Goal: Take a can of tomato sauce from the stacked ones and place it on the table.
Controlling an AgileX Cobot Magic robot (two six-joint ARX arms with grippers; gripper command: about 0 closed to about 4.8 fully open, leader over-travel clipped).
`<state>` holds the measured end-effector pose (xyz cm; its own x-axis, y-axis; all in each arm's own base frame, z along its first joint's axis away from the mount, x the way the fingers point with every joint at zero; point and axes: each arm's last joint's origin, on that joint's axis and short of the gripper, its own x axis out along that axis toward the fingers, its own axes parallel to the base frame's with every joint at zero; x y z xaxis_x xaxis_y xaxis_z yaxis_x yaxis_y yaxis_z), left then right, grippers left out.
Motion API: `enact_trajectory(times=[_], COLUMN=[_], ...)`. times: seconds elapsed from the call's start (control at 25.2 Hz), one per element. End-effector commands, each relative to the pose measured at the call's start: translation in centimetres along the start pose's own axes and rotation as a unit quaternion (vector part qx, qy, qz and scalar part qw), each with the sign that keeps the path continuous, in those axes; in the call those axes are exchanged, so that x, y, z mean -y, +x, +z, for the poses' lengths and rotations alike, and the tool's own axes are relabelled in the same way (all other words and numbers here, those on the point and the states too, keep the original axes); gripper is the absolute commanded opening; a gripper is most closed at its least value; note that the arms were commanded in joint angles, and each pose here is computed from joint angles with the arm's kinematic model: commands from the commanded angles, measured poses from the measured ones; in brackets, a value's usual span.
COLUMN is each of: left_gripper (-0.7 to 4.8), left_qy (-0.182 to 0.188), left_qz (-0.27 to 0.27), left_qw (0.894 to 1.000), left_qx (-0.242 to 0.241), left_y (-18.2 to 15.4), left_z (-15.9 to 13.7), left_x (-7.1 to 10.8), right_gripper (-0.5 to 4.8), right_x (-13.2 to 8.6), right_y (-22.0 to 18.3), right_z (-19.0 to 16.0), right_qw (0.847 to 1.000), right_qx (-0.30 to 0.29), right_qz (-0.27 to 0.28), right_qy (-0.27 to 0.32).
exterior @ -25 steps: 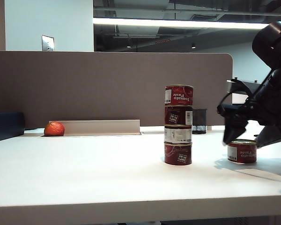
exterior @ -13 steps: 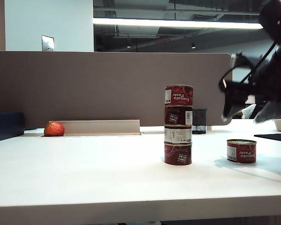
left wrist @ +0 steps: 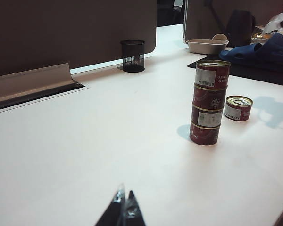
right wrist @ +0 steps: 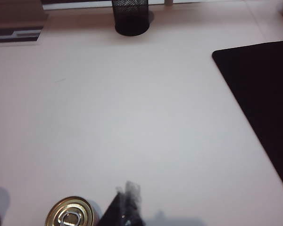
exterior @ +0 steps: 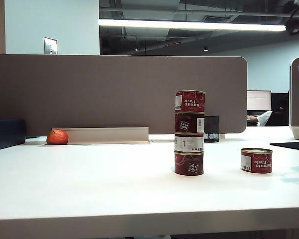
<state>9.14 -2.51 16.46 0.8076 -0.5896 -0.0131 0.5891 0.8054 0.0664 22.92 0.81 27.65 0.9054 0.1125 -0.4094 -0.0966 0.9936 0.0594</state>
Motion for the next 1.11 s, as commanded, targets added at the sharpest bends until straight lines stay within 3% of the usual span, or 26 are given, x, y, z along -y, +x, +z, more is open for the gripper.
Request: enact_trajectory(times=[0.04, 0.32, 0.56, 1.11], left_gripper=[-0.06, -0.06, -0.06, -0.06], left_qy=[0.002, 0.002, 0.002, 0.001], left_qz=[-0.001, 0.005, 0.084, 0.248], left_qw=[1.000, 1.000, 0.997, 0.969], left_qx=[0.007, 0.006, 0.001, -0.008], left_y=[0.0, 0.0, -0.1, -0.4], left_z=[0.2, 0.2, 0.2, 0.2], left_x=[0.0, 0.0, -0.5, -1.4], right_gripper=[-0.07, -0.07, -0.07, -0.07], right_x=[-0.1, -0.3, -0.3, -0.3], right_y=[-1.5, -3.9, -4.7, -5.9], right_z=[0.2, -2.1, -5.8, -10.9], right_qw=[1.000, 0.998, 0.998, 0.989], right_qx=[0.002, 0.051, 0.059, 0.147], right_qz=[0.020, 0.019, 0.020, 0.024], right_qy=[-0.013, -0.022, -0.018, -0.002])
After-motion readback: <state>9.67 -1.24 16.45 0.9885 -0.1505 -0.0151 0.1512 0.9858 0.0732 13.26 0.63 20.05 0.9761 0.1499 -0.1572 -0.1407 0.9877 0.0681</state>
